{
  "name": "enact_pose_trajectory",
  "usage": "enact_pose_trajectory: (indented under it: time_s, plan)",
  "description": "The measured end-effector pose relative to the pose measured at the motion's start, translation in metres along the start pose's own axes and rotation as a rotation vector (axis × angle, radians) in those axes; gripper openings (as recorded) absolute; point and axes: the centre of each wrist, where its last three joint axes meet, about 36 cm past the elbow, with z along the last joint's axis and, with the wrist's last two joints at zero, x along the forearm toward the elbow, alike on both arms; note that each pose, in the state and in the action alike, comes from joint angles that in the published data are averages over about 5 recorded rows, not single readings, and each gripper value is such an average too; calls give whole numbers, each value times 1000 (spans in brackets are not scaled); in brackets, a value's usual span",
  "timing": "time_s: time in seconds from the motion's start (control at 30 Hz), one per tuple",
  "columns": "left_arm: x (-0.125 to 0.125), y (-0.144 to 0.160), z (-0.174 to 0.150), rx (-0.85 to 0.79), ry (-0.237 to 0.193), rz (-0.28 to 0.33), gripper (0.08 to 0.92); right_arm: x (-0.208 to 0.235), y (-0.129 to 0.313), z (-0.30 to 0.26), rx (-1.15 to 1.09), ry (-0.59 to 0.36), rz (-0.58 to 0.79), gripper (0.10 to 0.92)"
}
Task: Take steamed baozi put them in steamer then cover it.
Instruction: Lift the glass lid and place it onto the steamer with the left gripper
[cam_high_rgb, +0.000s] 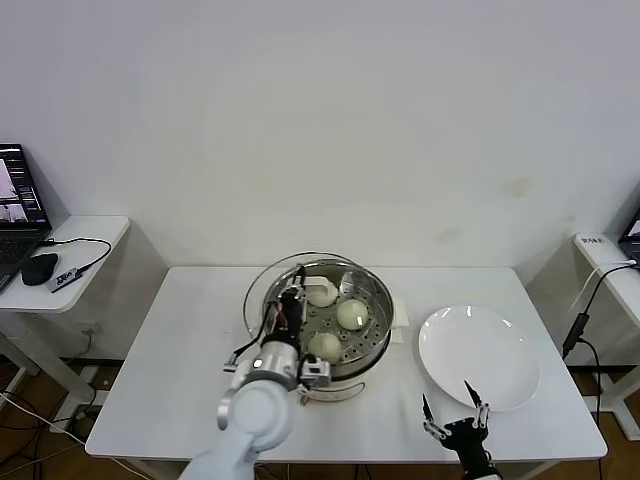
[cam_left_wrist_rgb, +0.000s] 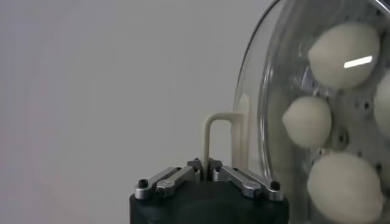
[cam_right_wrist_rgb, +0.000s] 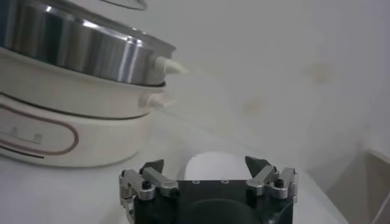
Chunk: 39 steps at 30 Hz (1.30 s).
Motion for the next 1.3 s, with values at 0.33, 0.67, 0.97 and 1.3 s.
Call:
enact_pose_trajectory:
  time_s: [0.33,0.67,0.97,1.3]
  plan:
    - [-17,-10,-24,-15,-8,12,139,1,-1,1,4,2,-2,823]
    - [-25,-26,-28,-37,1,45,138,0,-1,2,3,3,-6,823]
    - [-26,-34,-29,-47,5,57,139,-1,1,2,-2,1,-11,823]
    - [-22,-33,-30,-41,1,52,256,-1,2,3,-3,2,-13,823]
